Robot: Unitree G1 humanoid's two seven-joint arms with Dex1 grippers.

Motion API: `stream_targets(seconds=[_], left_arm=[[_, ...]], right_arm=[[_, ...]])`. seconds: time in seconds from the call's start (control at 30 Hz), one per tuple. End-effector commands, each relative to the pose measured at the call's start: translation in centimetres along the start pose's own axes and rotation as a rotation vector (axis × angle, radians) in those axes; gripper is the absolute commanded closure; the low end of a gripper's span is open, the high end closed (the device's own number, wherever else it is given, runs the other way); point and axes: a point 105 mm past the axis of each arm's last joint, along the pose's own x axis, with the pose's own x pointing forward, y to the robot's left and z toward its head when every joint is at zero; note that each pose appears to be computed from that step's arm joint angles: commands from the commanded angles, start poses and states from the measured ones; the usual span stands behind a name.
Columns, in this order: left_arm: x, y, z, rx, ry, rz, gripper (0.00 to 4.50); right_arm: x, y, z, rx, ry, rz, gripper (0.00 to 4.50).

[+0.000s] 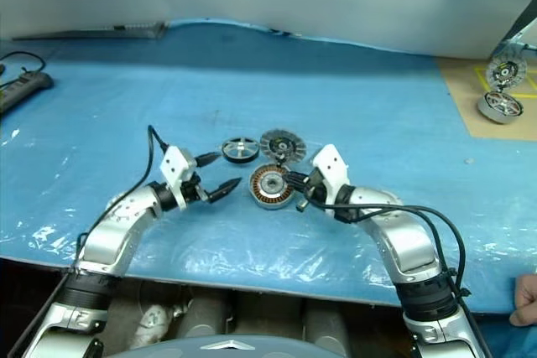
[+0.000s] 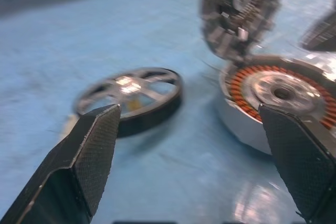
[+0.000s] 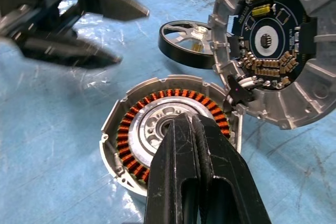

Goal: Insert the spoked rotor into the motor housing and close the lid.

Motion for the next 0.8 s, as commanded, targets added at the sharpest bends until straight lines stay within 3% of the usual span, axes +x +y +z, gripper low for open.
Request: stream_targets(seconds=[0.03, 0.33, 0.57, 0.8], left_arm=[[-0.7, 2.9, 1.8, -0.015, -0.018, 0.078, 0.00], [-0.8, 7.3, 2.8, -0.039, 0.077, 0.052, 0.00], [0.3, 9.0, 3.8, -0.062, 0.126, -0.040, 0.00], [1.7, 8.0, 4.4, -0.112, 0.221, -0.193, 0.00]], right_arm=[[-0.5, 0.3, 1.0, -0.014, -0.046, 0.010, 4.46], [-0.2, 0.2, 0.6, -0.013, -0.039, 0.004, 4.46], [-0.4, 0.3, 0.0, -0.019, -0.024, -0.009, 4.46], [-1.0, 0.8, 0.0, -0.041, -0.053, -0.022, 4.46]])
